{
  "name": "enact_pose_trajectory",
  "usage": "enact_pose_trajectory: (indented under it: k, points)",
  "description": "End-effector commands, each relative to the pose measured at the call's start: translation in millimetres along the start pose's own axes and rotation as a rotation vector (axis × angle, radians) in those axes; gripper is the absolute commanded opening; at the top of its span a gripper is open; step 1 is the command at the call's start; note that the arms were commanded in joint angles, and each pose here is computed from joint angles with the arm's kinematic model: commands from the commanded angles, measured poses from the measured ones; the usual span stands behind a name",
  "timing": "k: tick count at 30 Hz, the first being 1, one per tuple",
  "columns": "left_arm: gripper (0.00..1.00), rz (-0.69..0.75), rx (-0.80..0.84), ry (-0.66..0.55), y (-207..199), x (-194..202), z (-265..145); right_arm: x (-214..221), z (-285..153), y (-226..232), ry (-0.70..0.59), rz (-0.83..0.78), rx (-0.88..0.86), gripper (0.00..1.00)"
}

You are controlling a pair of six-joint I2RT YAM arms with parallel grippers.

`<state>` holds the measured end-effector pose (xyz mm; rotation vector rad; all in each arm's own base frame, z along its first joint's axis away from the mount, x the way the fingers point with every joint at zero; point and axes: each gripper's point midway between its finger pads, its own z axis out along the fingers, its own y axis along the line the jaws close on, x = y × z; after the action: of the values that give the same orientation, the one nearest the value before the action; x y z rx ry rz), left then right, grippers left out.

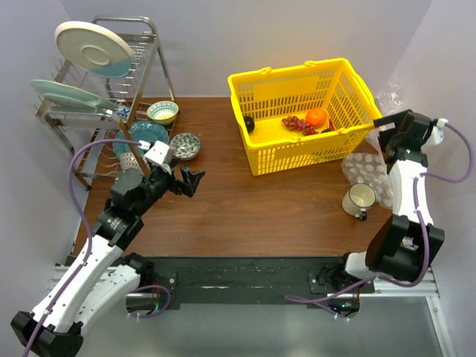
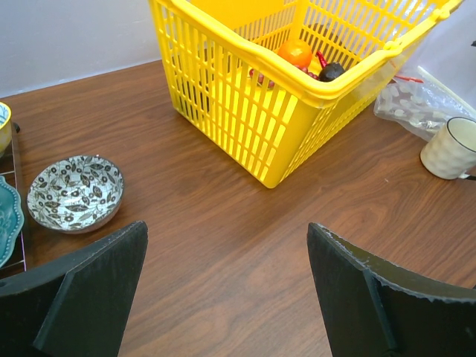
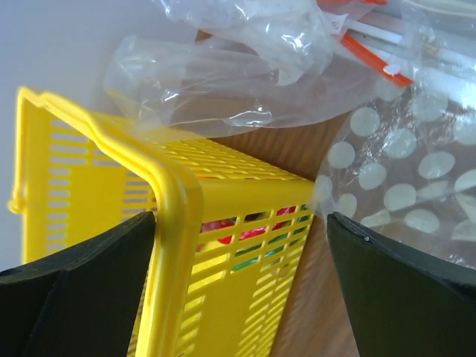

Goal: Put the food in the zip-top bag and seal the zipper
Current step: Pick up the zipper food storage bag at the center of the board.

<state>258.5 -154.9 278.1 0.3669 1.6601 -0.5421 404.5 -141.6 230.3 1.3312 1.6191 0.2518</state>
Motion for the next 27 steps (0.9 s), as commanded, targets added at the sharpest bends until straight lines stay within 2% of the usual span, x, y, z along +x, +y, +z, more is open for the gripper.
enact_pose_trajectory:
  k: [1, 4, 9, 14, 17, 22, 27]
  points:
    - [0.93, -0.004, 0.010, -0.051, -2.9, -20.1, -0.6, -34.6, -14.6, -26.4, -0.248, 0.227, 0.031, 0.95]
    - [0.93, -0.005, 0.006, -0.048, -2.0, -19.1, -0.1, -34.4, -13.5, -33.6, -0.282, 0.273, 0.016, 0.91]
    - [0.93, -0.004, 0.010, -0.040, -2.2, -17.0, 1.8, -14.2, 20.2, -35.3, -0.177, 0.313, 0.019, 0.91]
    - [0.93, -0.005, 0.012, -0.035, -2.4, -15.7, 2.7, -2.7, 52.1, -20.9, -0.109, 0.396, -0.074, 0.94]
    - [0.93, -0.006, 0.018, -0.036, -3.5, -15.6, 3.2, 1.3, 73.8, -21.0, -0.103, 0.436, -0.089, 0.99]
    - [0.93, -0.009, 0.035, -0.021, -5.6, -11.1, 7.3, -1.5, 101.7, -15.5, -0.132, 0.466, -0.149, 0.99]
    - [0.93, -0.010, 0.035, -0.006, -4.9, -6.4, 9.8, 2.7, 136.8, -23.1, -0.140, 0.472, -0.126, 0.99]
